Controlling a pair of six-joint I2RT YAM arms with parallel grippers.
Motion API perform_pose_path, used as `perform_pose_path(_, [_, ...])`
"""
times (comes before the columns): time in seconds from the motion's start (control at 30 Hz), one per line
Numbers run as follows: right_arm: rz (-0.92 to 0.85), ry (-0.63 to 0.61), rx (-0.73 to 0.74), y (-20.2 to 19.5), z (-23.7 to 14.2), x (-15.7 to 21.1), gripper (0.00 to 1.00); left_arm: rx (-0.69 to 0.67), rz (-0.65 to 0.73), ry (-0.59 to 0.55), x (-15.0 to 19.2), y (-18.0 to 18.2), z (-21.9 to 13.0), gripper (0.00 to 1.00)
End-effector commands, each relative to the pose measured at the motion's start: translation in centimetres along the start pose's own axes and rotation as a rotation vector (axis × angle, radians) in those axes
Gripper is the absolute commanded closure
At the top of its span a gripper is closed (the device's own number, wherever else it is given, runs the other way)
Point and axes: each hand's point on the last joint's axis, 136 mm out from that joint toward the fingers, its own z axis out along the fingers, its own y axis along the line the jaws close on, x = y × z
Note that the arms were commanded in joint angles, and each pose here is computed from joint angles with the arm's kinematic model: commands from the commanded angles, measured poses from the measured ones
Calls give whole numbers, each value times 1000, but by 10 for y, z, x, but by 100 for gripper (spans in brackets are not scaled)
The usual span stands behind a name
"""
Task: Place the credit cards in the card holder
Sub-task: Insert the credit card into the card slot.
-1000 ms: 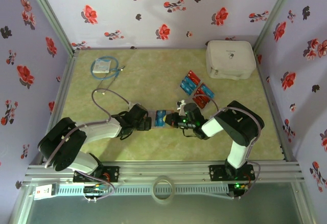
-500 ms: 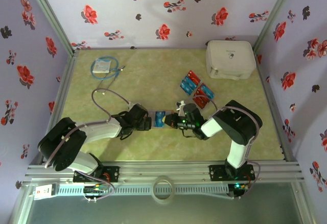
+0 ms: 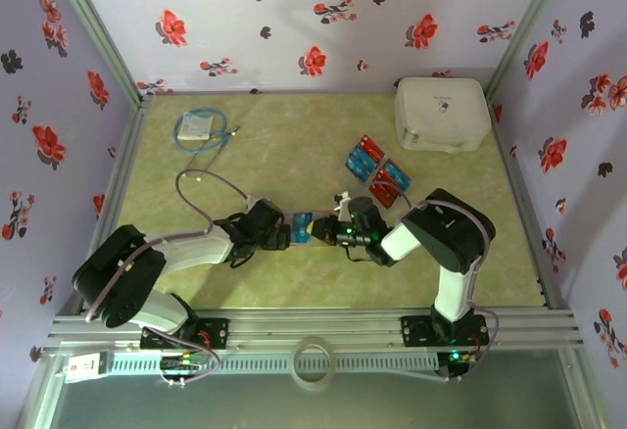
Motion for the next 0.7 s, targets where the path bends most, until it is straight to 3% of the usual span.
perform_pose_path(0.0, [50,72,77,-23,4,20,89,-65,6,71,26,19,4,0])
perform_pose_path(0.17, [47,73,96,-24,2,20,69,-57,-5,57,20,17,0,0])
perform_pose_path(0.67, [-4,90,216,-17,-8,10,54,-50,-67,-7,-15,33,-27,0])
